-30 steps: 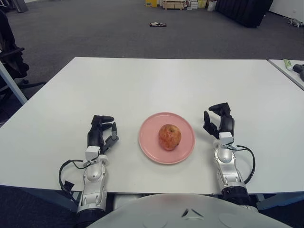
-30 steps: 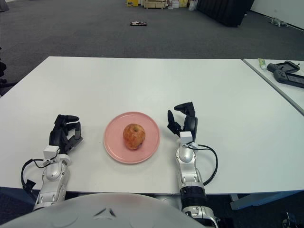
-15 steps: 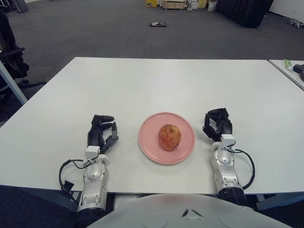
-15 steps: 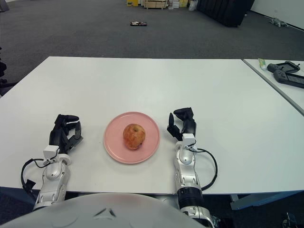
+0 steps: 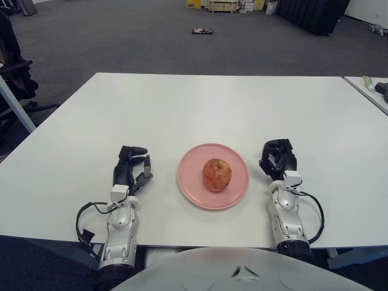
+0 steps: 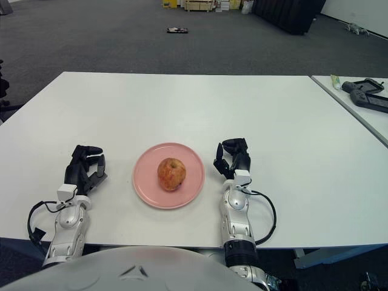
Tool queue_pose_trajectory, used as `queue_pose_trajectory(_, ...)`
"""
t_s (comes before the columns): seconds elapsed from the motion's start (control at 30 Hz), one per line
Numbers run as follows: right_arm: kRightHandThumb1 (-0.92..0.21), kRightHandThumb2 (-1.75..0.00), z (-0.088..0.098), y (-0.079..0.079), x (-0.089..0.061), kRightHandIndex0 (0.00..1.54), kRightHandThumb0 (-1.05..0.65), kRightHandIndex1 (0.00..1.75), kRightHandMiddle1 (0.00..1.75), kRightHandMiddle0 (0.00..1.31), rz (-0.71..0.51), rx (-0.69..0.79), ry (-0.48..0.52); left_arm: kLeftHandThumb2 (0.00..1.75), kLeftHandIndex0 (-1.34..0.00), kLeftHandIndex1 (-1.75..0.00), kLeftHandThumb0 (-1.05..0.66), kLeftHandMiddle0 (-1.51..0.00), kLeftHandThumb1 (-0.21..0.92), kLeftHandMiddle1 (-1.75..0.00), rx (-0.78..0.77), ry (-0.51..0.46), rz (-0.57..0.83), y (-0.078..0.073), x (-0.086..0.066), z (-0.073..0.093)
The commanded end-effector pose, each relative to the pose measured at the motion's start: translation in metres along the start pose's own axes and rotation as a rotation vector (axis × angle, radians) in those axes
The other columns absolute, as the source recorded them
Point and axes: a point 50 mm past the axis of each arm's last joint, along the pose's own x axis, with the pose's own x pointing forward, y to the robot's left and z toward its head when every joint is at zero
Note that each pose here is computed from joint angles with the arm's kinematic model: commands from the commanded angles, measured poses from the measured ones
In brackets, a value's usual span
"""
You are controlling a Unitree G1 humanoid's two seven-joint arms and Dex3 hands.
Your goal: Put the apple into the plate.
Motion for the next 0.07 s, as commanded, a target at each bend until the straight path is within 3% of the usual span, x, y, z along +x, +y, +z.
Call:
queue_pose_trajectory(0.0, -0.72, -0.81, 0.0048, 0.0039, 0.0019, 0.57, -0.37, 1.25, 1.75, 0.31, -0.017, 0.021, -0.003, 0.78, -0.31, -1.75, -0.37, -0.57, 0.74, -1.66, -0.001, 0.058, -0.023, -0.0027, -0.0025, -0.0098)
queue_pose_trajectory(0.03, -0.72, -0.81, 0.0050, 0.0041, 0.0017, 0.57, -0.37, 1.25, 1.75, 0.31, -0.017, 0.018, -0.004, 0.79, -0.31, -1.75, -0.37, -0.57, 0.73, -1.66, -0.002, 0.056, -0.024, -0.0026, -0.0024, -0.0097)
